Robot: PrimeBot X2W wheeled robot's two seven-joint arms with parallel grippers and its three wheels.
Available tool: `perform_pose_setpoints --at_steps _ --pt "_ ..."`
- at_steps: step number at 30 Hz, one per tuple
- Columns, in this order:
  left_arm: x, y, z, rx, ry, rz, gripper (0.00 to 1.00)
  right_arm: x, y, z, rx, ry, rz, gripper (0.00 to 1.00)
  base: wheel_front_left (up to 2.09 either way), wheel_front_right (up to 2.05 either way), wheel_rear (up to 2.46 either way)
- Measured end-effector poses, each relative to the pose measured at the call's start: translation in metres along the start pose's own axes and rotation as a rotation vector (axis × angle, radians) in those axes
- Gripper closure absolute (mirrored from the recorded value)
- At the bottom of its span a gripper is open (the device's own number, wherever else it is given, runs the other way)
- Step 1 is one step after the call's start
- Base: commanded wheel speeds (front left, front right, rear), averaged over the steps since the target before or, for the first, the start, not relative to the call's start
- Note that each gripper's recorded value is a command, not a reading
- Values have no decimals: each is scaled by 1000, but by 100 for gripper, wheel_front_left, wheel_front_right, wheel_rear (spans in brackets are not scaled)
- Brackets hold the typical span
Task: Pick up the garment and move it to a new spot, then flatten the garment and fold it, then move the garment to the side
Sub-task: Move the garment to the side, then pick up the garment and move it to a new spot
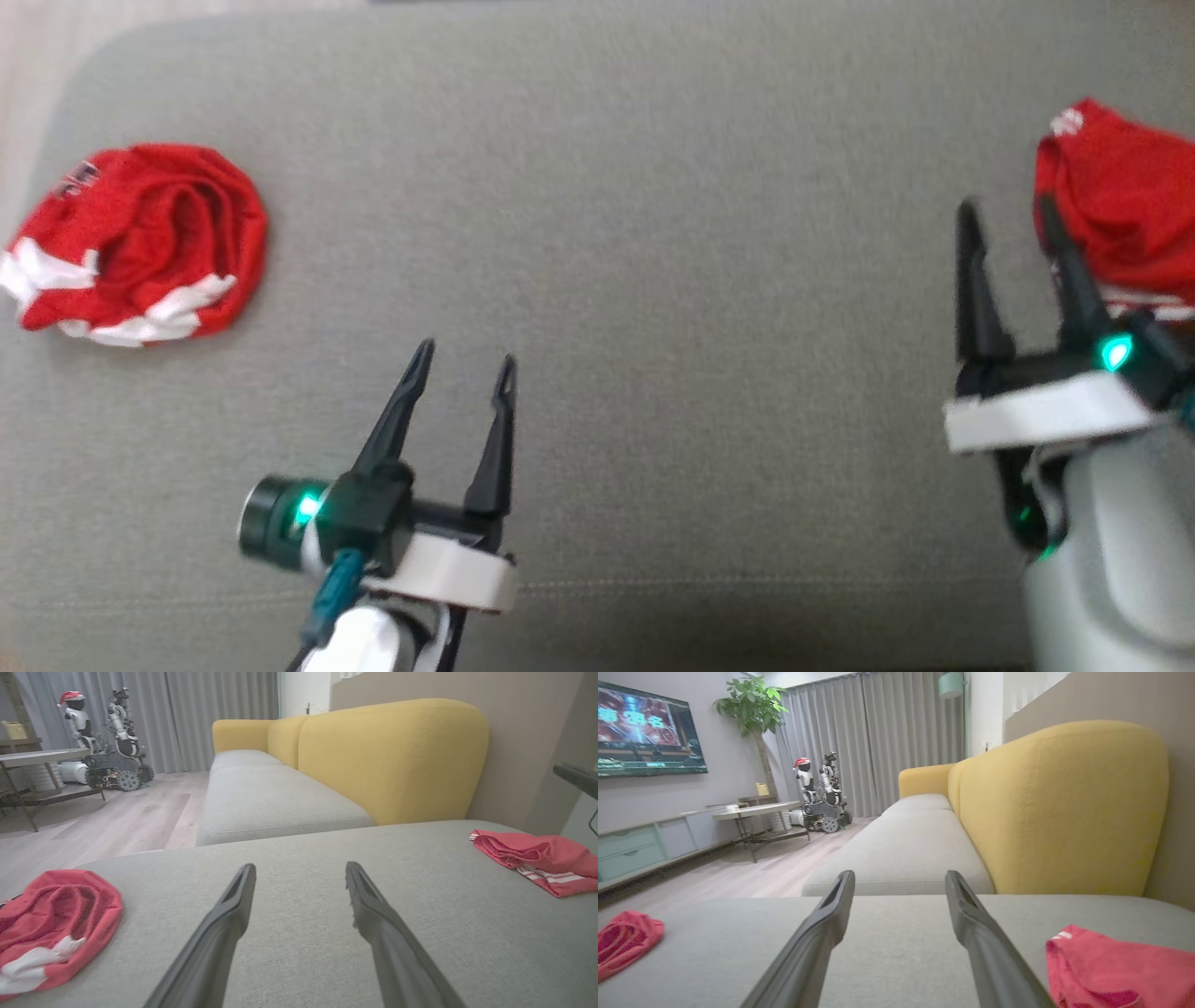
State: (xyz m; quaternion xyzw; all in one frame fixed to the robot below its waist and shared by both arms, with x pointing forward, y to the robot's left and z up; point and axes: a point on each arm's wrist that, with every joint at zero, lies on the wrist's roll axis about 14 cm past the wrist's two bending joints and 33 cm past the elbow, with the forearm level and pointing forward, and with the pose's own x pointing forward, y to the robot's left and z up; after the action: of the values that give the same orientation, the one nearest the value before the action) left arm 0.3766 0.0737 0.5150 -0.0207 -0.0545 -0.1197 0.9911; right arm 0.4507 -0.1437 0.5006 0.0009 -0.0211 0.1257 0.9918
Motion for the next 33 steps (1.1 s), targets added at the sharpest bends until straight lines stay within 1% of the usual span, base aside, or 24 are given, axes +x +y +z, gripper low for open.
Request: perform_pose_setpoints --at_steps 2,5,10,14,21,33 --pt "-10 8 5 0 -7 33 0 -8 14 12 37 -42 8 0 0 0 0" --pt "-23 15 14 6 -28 72 0 -23 24 31 61 -105 8 0 0 0 0" --pt "-48 25 19 10 -35 122 0 -63 25 21 108 -85 -48 0 0 0 0" --pt "-60 24 25 36 -49 120 0 -83 33 20 109 -78 -42 0 0 0 0" --pt "-63 18 28 53 -59 97 0 -98 36 7 105 -37 -52 0 0 0 0" --pt "-68 22 21 56 -39 110 0 -102 36 10 102 -46 -57 0 0 0 0"
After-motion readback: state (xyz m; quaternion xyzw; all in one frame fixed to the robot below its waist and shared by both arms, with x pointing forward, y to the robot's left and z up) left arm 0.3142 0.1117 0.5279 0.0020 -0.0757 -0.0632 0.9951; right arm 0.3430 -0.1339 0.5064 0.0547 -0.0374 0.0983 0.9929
